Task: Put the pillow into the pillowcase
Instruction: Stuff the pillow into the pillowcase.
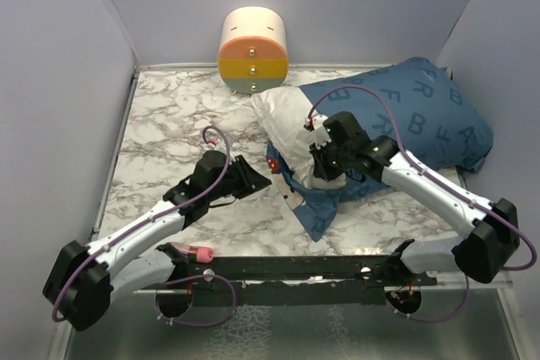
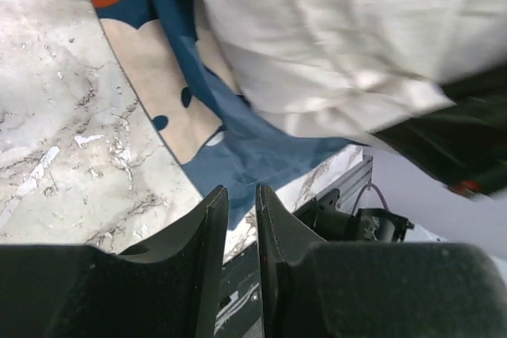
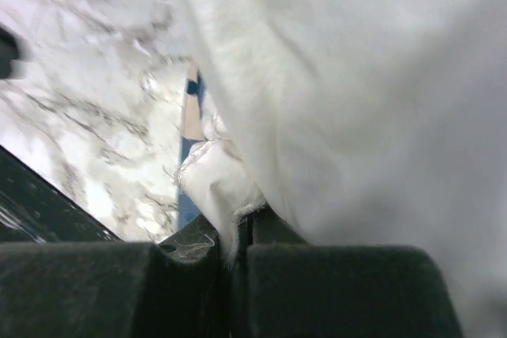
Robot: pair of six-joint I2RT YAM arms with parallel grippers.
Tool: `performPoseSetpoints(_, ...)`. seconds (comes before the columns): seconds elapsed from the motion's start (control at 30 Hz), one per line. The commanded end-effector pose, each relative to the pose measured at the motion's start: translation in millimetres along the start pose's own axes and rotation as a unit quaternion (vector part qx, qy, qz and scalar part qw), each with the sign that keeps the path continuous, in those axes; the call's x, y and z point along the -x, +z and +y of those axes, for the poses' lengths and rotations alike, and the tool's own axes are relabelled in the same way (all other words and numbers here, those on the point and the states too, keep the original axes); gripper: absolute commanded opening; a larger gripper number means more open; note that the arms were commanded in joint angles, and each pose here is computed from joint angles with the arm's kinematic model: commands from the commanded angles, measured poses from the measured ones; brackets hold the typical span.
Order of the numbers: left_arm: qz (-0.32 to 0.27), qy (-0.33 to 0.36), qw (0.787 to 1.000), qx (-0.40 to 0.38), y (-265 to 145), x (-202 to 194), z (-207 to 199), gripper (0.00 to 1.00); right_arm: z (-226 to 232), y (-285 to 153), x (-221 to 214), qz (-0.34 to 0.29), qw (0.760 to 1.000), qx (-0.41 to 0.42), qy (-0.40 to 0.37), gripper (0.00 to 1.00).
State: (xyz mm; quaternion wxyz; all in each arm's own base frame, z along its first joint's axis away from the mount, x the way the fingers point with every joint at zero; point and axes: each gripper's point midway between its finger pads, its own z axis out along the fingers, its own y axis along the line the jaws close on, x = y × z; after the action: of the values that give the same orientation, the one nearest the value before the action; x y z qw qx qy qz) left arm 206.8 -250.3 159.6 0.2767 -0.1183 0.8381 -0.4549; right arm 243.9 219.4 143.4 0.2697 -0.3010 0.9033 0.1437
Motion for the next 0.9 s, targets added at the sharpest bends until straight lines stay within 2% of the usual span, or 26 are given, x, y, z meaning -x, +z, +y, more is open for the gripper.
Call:
performPoseSetpoints(0.0,-0.023,-0.031,0.999,-0.026,24,17,-17,0.22,7,-52,75,-0.186,0.982,0.009,0.038,0.01)
performPoseSetpoints(0.2,-0.016,-0.029,0.999,-0.029,61,25,-27,0.24,2,-70,91,-0.229,0.972,-0.006,0.049,0.01)
performPoseSetpoints(0.4,-0.038,-0.027,0.998,-0.046,93,43,-44,0.28,4,-66,80,-0.221,0.974,0.001,0.052,0.01)
performPoseSetpoints(0.53,-0.029,-0.033,0.999,-0.015,109,42,-32,0.28,2,-67,75,-0.220,0.974,-0.003,0.055,0.01)
performPoseSetpoints(0.77,0.014,-0.054,0.997,0.052,124,13,12,0.11,-4,-75,78,-0.230,0.971,-0.022,0.059,0.01)
performPoseSetpoints(0.87,0.023,-0.051,0.997,0.047,130,8,16,0.09,-3,-75,82,-0.234,0.970,-0.020,0.058,0.01)
